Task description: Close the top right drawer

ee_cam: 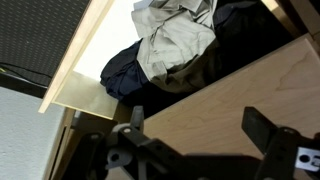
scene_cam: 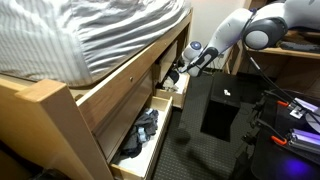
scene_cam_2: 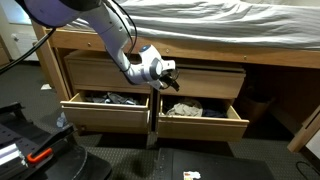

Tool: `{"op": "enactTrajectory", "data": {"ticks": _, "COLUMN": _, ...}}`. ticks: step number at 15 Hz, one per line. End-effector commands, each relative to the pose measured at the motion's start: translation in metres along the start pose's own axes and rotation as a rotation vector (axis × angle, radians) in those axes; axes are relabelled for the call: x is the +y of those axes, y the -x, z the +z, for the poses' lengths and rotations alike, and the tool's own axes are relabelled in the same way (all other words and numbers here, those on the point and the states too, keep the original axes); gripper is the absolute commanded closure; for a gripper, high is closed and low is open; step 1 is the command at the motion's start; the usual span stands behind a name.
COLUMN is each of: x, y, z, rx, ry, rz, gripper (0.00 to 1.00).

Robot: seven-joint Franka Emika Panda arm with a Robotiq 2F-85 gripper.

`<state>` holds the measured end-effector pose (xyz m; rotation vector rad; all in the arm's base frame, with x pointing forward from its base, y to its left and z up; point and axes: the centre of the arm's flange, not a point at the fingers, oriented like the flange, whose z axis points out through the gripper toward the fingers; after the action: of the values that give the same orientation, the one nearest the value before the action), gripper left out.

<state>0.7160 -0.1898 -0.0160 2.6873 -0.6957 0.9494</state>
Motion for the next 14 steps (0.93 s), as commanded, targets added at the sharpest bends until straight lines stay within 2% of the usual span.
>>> {"op": "enactTrajectory", "data": {"ticks": 1, "x": 0.019, "y": 0.015, "z": -0.005, "rx": 0.120, "ry": -0.005, "rz": 0.170, "gripper": 0.00}}
{"op": "enactTrajectory", "data": {"ticks": 4, "x": 0.023, "y": 0.003, "z": -0.002, "rx": 0.288, "ry": -0.066, "rz": 0.265, "gripper": 0.00}}
{"op": "enactTrajectory", "data": {"ticks": 5, "x": 0.018, "y": -0.004, "z": 0.004, "rx": 0.309, "ry": -0.069, "rz": 0.290, "gripper": 0.00}}
{"op": "enactTrajectory", "data": {"ticks": 7, "x": 0.005, "y": -0.017, "z": 0.011, "rx": 0.253, "ry": -0.040, "rz": 0.307, "gripper": 0.00}}
{"op": "enactTrajectory", "data": {"ticks": 8, "x": 0.024, "y": -0.026, "z": -0.032, "rx": 0.253, "ry": -0.055, "rz": 0.299, "gripper": 0.00}}
{"op": "enactTrajectory", "data": {"ticks": 12, "x": 0.014, "y": -0.020, "z": -0.033, "rx": 0.243, "ry": -0.057, "rz": 0.310, "gripper": 0.00}}
{"op": "enactTrajectory", "data": {"ticks": 13, "x": 0.012, "y": -0.018, "z": -0.031, "rx": 0.237, "ry": -0.045, "rz": 0.299, "gripper": 0.00}}
{"op": "enactTrajectory", "data": {"ticks": 14, "x": 0.004, "y": -0.015, "z": -0.020, "rx": 0.218, "ry": 0.024, "rz": 0.284, "gripper": 0.00}}
